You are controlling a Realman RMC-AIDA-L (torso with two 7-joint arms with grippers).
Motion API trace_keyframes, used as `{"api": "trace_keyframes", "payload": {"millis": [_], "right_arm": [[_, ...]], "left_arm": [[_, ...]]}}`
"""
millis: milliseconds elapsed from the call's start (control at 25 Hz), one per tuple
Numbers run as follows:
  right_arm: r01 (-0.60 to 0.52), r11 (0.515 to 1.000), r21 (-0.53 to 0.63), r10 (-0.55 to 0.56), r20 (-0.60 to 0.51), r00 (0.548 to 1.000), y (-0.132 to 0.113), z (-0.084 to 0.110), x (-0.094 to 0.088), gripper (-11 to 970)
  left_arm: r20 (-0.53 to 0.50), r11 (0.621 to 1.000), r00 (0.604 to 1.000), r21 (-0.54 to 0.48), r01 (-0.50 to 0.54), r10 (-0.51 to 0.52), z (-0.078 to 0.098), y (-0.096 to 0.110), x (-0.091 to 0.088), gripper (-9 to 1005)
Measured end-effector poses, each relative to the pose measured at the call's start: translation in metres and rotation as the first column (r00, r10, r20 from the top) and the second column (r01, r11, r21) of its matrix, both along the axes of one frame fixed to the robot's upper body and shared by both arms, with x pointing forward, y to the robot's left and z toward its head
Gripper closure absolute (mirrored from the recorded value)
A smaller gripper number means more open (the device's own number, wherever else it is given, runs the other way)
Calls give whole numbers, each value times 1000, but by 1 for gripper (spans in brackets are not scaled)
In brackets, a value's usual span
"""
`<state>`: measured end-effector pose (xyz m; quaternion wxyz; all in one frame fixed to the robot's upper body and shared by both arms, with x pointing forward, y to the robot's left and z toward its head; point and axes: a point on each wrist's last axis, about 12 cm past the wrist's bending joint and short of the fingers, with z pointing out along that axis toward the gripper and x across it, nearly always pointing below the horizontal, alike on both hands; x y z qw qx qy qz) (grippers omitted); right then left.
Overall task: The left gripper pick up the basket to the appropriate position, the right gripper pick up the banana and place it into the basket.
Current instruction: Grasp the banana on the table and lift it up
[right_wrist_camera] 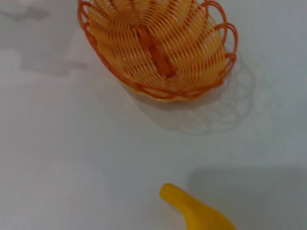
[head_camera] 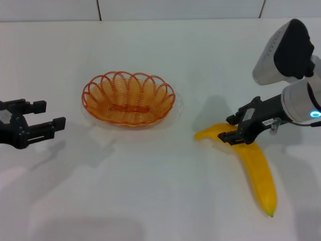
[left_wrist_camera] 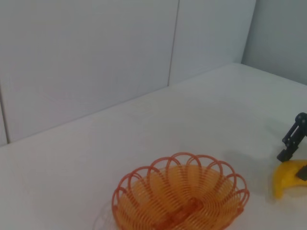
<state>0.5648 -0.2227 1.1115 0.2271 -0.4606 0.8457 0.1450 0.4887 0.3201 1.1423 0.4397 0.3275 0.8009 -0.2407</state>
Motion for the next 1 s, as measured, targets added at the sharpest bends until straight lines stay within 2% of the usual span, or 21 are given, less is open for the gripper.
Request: {"api": "trace_keyframes", "payload": {"millis": [120, 360, 440, 680, 1000], "right_arm": [[-29, 1000, -3, 29, -7, 1000, 3, 1, -3, 471], [-45, 999, -9, 44, -9, 999, 6, 0, -4, 409], [-45, 999, -10, 45, -8, 999, 6, 1, -3, 182], [-50, 999, -18, 50, -8, 999, 8, 1, 0, 75], [-46, 999, -23, 46, -24, 999, 8, -3, 1, 74]], "left_arm": [[-9, 1000, 1000, -4, -1, 1, -2, 0, 1, 346], [-9, 1000, 1000, -4, 3, -4, -2, -1, 3, 346], [-9, 1000, 1000, -3, 5, -5, -2, -1, 3, 346], [-6, 1000, 1000, -3, 9, -9, -1, -2, 4, 345], [-5, 1000, 1000, -3, 13, -13, -1, -3, 5, 350]]}}
